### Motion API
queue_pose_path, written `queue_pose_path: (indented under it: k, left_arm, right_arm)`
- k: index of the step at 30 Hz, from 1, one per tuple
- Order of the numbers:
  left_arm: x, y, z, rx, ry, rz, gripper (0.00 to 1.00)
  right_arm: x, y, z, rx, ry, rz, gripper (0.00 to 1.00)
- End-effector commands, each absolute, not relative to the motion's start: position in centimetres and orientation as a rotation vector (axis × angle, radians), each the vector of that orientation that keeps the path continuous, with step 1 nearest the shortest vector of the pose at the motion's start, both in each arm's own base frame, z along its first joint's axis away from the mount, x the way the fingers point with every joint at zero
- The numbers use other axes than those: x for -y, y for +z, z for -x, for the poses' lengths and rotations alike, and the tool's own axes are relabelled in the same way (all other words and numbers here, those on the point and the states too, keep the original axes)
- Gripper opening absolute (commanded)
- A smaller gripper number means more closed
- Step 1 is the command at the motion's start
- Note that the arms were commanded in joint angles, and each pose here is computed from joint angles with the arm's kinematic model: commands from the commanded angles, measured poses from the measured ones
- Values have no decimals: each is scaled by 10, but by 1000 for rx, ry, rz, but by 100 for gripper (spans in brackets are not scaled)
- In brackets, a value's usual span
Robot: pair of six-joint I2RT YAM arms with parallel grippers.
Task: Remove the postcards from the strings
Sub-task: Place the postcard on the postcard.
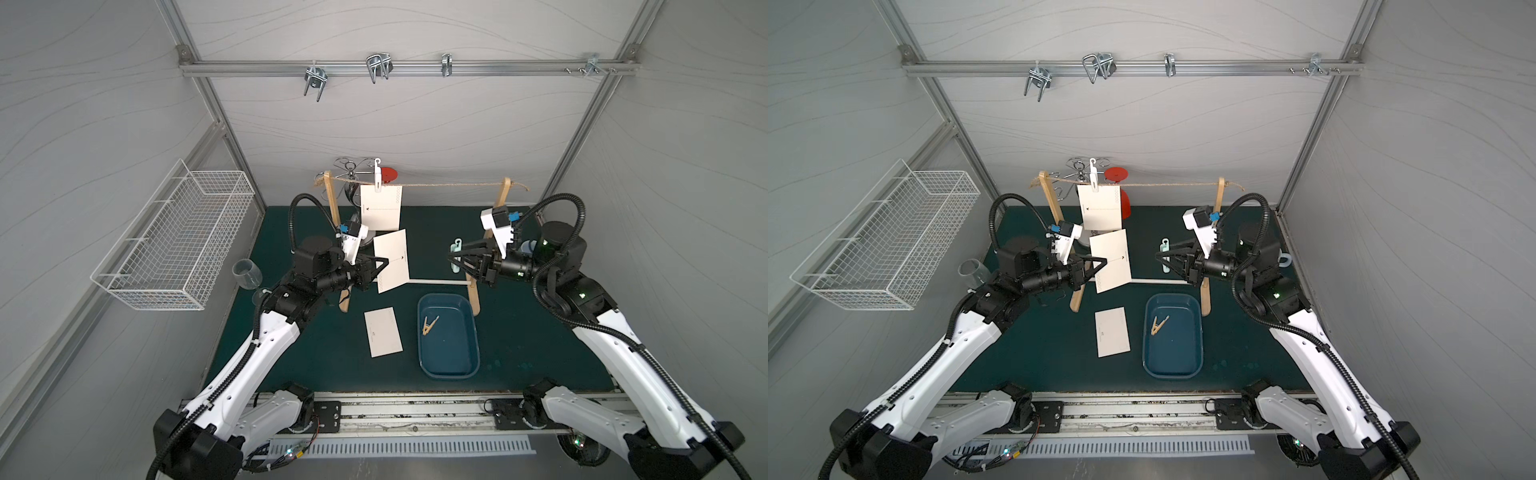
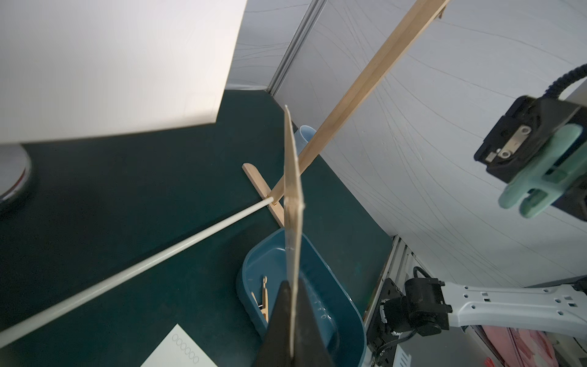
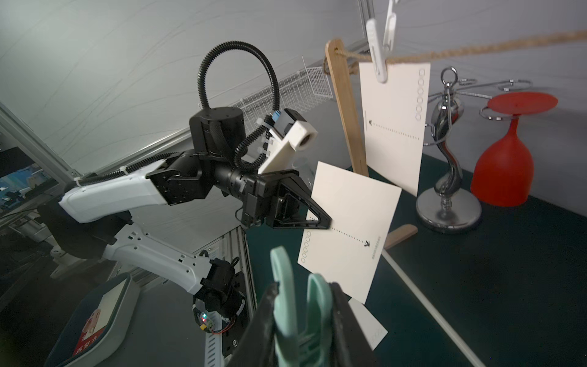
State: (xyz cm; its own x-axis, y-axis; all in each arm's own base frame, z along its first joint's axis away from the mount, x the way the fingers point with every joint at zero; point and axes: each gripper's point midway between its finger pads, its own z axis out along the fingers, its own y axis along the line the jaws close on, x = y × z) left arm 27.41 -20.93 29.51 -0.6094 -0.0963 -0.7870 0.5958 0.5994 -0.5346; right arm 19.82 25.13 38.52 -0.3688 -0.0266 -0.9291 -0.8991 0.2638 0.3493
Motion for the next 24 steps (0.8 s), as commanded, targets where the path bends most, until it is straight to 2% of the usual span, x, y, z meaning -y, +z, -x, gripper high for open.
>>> queue_pose_path:
  k: [1,12,24]
  left_arm:
    - [200,278,-270,-2059,-1034,-292,0]
    - [189,205,-255,-2249,-1070,-61,0]
    - [183,134,-237,-2415,-1067,118,0]
  right_arm:
    - [-247,344,-185,-1784,1277,827,0]
    - [-236,227,-178,-2108,1318,611,0]
    - [-240,126,-177,-2419,1207,497,0]
